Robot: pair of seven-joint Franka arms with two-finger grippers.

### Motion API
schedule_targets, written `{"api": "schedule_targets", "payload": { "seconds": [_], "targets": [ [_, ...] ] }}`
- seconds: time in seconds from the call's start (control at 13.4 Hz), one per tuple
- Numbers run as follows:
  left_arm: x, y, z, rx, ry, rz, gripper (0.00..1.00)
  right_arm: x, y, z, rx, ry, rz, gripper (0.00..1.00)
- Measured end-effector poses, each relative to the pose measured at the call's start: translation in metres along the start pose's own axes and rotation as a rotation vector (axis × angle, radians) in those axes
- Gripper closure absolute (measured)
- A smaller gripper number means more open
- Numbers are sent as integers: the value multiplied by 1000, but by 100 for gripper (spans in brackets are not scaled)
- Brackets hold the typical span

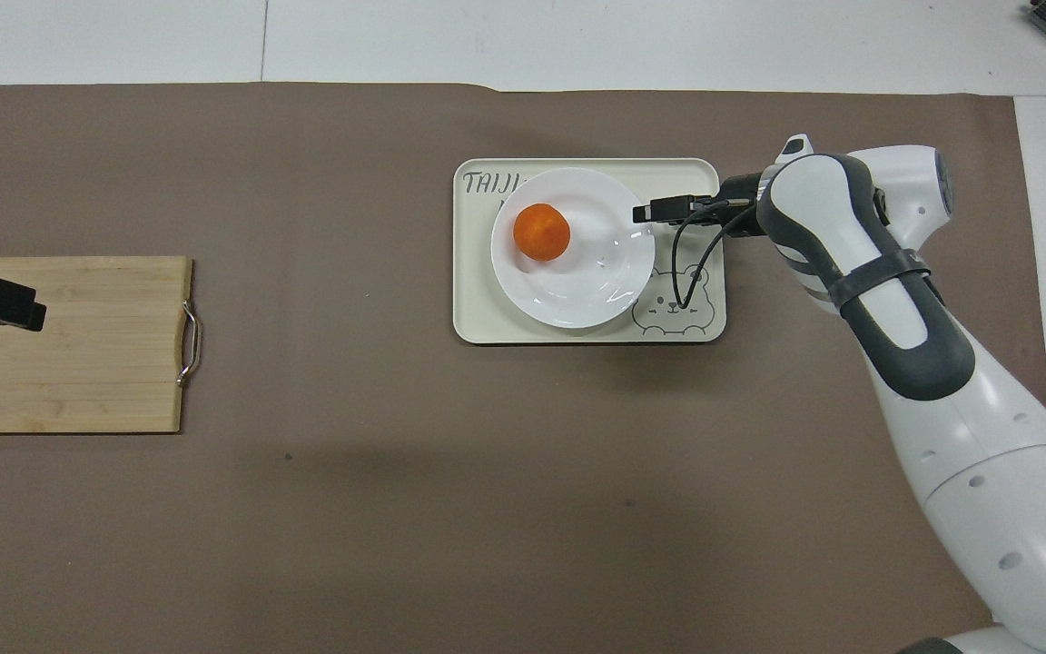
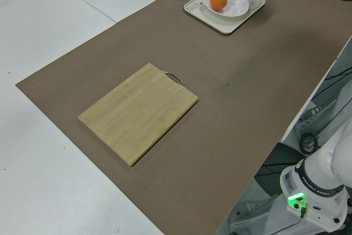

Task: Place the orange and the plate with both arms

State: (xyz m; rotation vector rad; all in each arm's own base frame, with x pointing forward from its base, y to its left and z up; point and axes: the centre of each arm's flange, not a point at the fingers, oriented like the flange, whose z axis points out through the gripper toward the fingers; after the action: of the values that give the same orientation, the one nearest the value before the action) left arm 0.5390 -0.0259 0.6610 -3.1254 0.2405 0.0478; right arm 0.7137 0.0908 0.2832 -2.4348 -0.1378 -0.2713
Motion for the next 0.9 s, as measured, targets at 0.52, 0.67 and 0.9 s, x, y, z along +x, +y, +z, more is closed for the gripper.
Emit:
{"api": "schedule_targets", "payload": {
  "seconds": [0.52, 0.67, 0.9],
  "targets": [
    [0, 0, 0, 0, 0, 0, 0, 26, -44, -107, -384, 3, 16, 0],
    [0, 0, 0, 0, 0, 0, 0, 28, -73, -144, -527, 30, 33, 0],
    [0, 0, 0, 0, 0, 0, 0, 13, -104, -189, -586, -35, 72, 0]
  ]
}}
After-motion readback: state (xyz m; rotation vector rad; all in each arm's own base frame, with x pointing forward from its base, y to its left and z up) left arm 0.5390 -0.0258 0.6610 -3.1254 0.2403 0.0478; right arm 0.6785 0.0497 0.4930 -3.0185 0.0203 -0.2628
